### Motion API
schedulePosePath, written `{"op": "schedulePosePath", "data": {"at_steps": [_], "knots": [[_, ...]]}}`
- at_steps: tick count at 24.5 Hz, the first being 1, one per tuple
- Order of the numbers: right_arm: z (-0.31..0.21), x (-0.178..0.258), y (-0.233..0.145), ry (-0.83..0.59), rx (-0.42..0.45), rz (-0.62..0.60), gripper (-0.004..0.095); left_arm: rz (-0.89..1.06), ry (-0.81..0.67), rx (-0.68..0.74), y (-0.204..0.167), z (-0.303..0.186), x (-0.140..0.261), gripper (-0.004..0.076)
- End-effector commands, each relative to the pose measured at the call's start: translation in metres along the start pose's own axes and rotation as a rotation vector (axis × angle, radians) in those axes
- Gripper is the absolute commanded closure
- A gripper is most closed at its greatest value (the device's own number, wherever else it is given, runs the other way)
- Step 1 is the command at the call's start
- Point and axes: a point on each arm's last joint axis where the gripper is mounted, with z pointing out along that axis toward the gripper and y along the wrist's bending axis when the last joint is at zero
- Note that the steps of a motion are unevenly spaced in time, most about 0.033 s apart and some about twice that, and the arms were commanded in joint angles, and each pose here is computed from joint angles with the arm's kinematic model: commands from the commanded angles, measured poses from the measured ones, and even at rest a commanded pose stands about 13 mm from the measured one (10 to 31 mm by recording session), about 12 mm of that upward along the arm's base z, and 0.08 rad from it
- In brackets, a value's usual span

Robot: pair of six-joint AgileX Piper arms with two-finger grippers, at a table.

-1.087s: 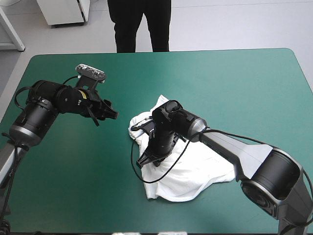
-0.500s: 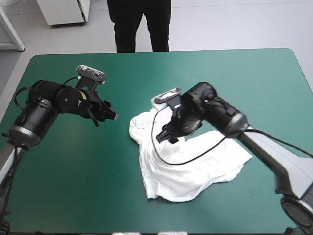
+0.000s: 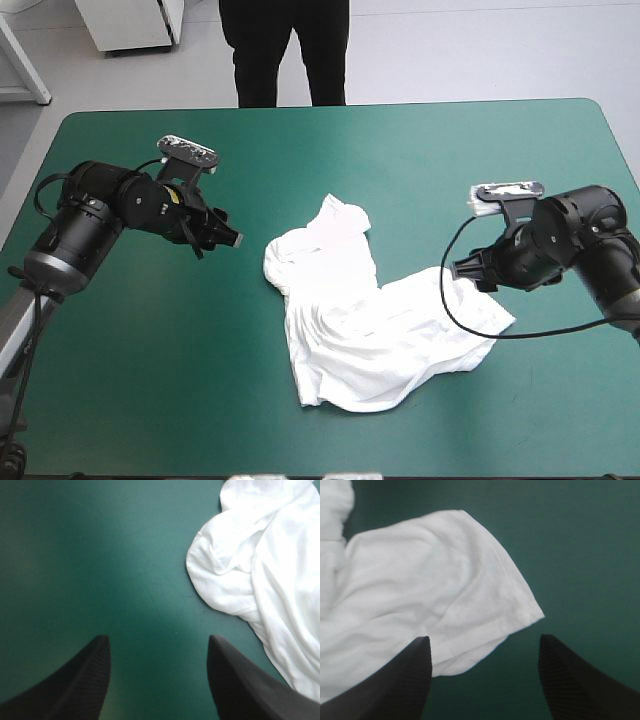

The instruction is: Fold the cloth

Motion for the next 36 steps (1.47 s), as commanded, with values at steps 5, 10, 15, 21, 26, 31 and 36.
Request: {"op": "schedulePosePath", "data": {"at_steps": [5,10,15,21,26,31,36], "knots": [[-0.003,0.025,-0.028,0.008,0.083,0.058,0.0337,-0.022,0.043,0.023,0.000,0.027,-0.026,0.0308],[-0.005,0.027,-0.031,0.001,0.123,0.058,0.0389,-0.005,0.069,0.038,-0.005,0.064,-0.058,0.0307],[-0.005,0.027,-0.032,0.000,0.129,0.065,0.0395,0.037,0.200,0.061,-0.022,0.120,-0.058,0.0307],[-0.004,0.026,-0.032,-0.003,0.131,0.066,0.0397,0.058,0.242,0.089,-0.036,0.157,-0.055,0.0307],[-0.004,0.026,-0.032,-0.007,0.131,0.065,0.0399,0.076,0.304,0.098,-0.045,0.184,-0.048,0.0308],[-0.002,0.025,-0.031,0.004,0.122,0.068,0.0399,0.080,0.330,0.099,-0.047,0.194,-0.044,0.0423],[0.012,0.018,-0.031,0.039,0.126,0.076,0.0399,0.078,0.359,0.100,-0.047,0.198,-0.041,0.0725]]}}
